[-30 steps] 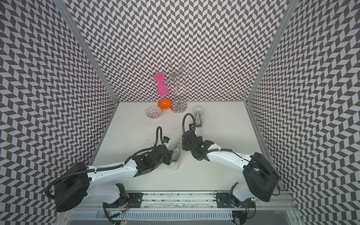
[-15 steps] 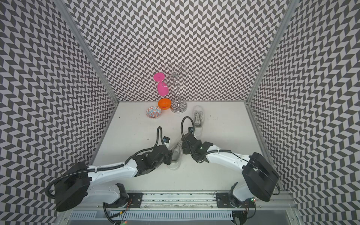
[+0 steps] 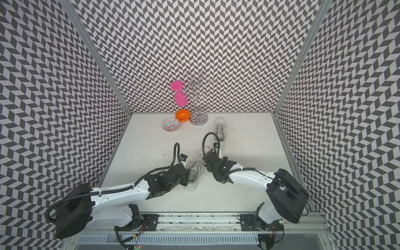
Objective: Remove the insole from the shoe
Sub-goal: Untie the shoelace on the shoe.
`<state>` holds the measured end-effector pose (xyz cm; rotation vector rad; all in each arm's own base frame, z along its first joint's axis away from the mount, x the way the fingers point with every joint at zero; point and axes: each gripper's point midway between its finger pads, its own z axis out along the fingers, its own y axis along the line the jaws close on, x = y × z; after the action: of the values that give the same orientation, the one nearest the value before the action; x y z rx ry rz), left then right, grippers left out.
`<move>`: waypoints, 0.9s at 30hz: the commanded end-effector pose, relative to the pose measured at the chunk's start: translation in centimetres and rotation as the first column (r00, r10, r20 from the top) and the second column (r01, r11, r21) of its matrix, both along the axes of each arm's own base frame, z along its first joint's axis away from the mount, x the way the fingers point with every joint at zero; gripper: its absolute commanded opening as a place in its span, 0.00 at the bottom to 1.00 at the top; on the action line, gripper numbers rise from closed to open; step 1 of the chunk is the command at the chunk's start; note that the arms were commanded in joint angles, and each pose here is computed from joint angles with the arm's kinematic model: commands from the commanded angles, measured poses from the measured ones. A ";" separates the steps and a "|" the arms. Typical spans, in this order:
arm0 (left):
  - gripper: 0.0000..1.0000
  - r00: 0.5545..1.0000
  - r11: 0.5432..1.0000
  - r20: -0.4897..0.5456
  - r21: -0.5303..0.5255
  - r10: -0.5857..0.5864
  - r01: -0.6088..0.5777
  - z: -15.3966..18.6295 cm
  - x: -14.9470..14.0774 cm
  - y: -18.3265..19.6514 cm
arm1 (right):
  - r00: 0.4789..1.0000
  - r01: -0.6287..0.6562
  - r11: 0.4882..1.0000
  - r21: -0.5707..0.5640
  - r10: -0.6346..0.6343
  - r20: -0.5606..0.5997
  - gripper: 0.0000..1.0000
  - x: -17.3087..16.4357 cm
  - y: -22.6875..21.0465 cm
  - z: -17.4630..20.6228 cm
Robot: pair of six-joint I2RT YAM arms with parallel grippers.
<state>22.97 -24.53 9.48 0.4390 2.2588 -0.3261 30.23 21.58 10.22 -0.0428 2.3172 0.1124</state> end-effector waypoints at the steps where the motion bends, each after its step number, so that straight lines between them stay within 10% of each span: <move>1: 0.00 0.998 0.997 0.019 -0.047 -0.056 0.057 0.9 -0.5 -1.7 | 0.983 0.030 0.993 0.112 -0.049 0.179 0.75 2.5 0.9 4.5; 27: 0.00 0.998 0.998 0.008 -0.010 -0.066 0.066 0.1 -2.6 -0.6 | 0.903 0.361 0.931 0.047 -0.362 0.232 0.97 10.1 -12.0 8.6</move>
<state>20.55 -25.66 9.42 0.5308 2.2452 -0.3757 38.89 10.76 16.17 0.3097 2.1049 -0.1005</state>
